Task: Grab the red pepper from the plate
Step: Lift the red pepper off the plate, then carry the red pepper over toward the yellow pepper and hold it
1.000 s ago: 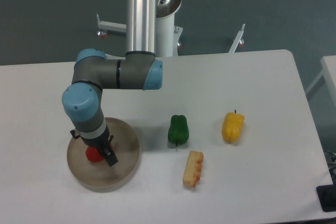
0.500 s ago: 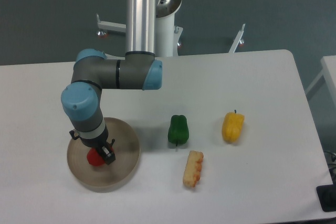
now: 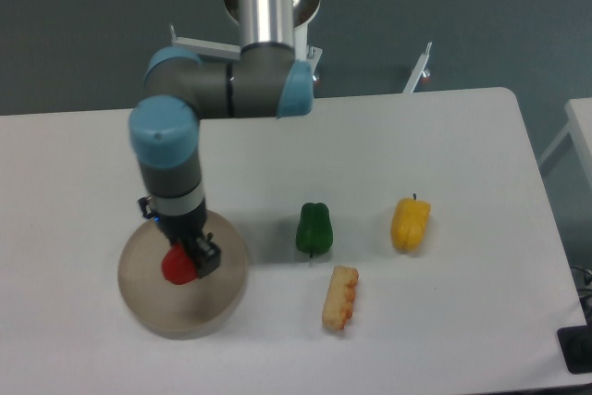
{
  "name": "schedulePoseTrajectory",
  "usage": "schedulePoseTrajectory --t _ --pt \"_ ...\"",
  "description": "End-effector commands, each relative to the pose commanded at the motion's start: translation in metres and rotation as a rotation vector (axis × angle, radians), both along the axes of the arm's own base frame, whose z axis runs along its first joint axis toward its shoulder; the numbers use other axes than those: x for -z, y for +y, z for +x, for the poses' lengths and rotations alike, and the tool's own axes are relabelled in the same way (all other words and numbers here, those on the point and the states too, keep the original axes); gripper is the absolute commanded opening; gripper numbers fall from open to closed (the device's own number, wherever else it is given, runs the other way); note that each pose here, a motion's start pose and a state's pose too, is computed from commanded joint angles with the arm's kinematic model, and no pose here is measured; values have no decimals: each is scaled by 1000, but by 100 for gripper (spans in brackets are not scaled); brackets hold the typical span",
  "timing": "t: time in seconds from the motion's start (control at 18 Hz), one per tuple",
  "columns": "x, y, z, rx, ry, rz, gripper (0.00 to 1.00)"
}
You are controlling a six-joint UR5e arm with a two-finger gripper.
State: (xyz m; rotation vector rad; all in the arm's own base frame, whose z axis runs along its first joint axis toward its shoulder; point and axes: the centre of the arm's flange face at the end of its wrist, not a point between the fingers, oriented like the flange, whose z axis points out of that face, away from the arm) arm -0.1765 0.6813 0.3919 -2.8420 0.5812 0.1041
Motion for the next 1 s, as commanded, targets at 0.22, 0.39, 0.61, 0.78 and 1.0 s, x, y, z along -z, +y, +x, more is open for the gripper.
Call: schedulePoseTrajectory --t 0.22,0.39,0.61,0.78,1.0 --pt "-8 -34 -54 22 -22 -82 21" --pt "-10 -62 -94 51 -40 -140 21" --pt "-20 -102 -151 127 -48 -178 21" --pt "-24 -121 -192 174 -26 -203 21" --pt "-10 -132 -221 304 5 -267 22"
